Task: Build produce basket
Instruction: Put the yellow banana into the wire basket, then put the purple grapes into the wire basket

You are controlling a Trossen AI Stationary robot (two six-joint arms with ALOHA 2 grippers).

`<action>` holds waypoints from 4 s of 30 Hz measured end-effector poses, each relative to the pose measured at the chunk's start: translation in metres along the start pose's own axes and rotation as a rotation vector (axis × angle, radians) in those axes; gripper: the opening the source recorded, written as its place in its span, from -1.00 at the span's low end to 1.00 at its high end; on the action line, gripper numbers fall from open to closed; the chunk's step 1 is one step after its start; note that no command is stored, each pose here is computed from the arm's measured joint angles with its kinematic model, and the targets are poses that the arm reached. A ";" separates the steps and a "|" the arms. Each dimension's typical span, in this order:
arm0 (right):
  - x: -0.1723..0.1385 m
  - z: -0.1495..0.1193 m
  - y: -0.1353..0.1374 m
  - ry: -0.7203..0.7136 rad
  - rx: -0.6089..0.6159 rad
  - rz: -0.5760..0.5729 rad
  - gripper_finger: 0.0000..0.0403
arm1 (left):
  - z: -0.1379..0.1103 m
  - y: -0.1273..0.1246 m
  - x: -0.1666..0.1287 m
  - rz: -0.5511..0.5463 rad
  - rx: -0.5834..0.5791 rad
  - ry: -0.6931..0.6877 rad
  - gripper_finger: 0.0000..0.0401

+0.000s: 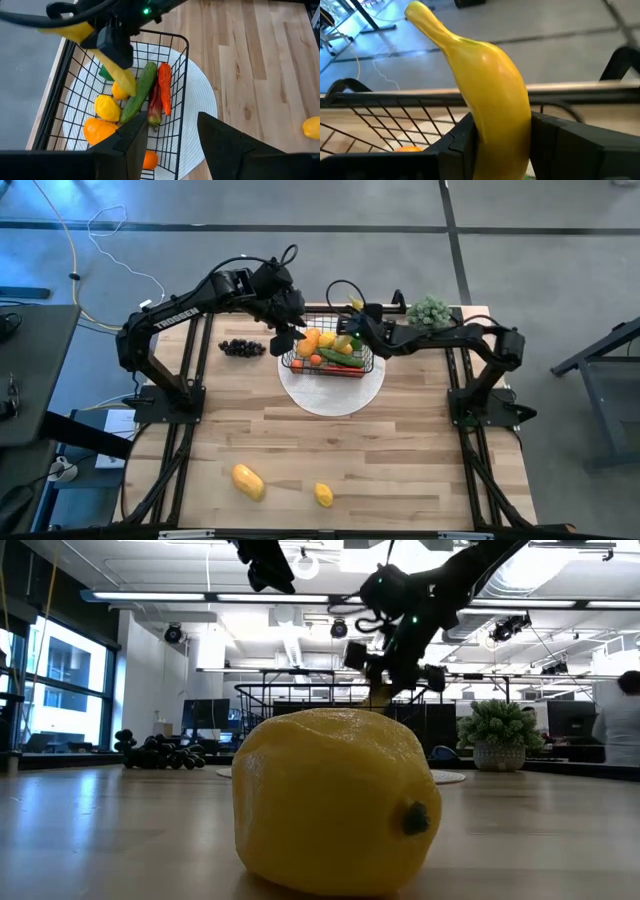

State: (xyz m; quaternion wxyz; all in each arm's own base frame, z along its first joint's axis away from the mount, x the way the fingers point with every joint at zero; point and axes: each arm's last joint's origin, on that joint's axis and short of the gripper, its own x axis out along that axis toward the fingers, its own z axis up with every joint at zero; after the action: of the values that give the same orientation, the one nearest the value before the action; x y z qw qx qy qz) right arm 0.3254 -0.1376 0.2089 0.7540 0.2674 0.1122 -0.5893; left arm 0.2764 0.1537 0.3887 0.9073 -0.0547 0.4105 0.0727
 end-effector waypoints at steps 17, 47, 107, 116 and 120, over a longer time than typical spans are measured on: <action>0.019 0.006 -0.012 0.128 0.060 0.038 -0.20 | 0.000 0.000 0.000 0.000 0.000 0.000 -0.21; -0.027 0.066 0.024 0.208 -0.213 -0.069 -0.01 | -0.028 0.007 -0.060 0.072 -0.150 0.030 -0.21; -0.070 0.167 0.035 0.236 -0.507 0.127 -0.01 | -0.183 -0.015 -0.014 0.335 -0.172 0.495 -0.19; -0.059 0.174 0.021 0.301 -0.611 0.153 -0.01 | -0.184 0.002 0.012 0.447 -0.292 0.635 0.08; -0.053 0.179 0.013 0.309 -0.667 0.136 -0.01 | -0.188 0.013 0.028 0.398 -0.279 0.721 0.09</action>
State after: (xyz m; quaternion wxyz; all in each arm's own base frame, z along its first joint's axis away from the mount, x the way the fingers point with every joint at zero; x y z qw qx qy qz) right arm 0.2971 -0.1874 0.3871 0.8113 0.0997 0.3925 -0.4216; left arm 0.1535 0.1394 0.2433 0.6584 -0.1184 0.6898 0.2771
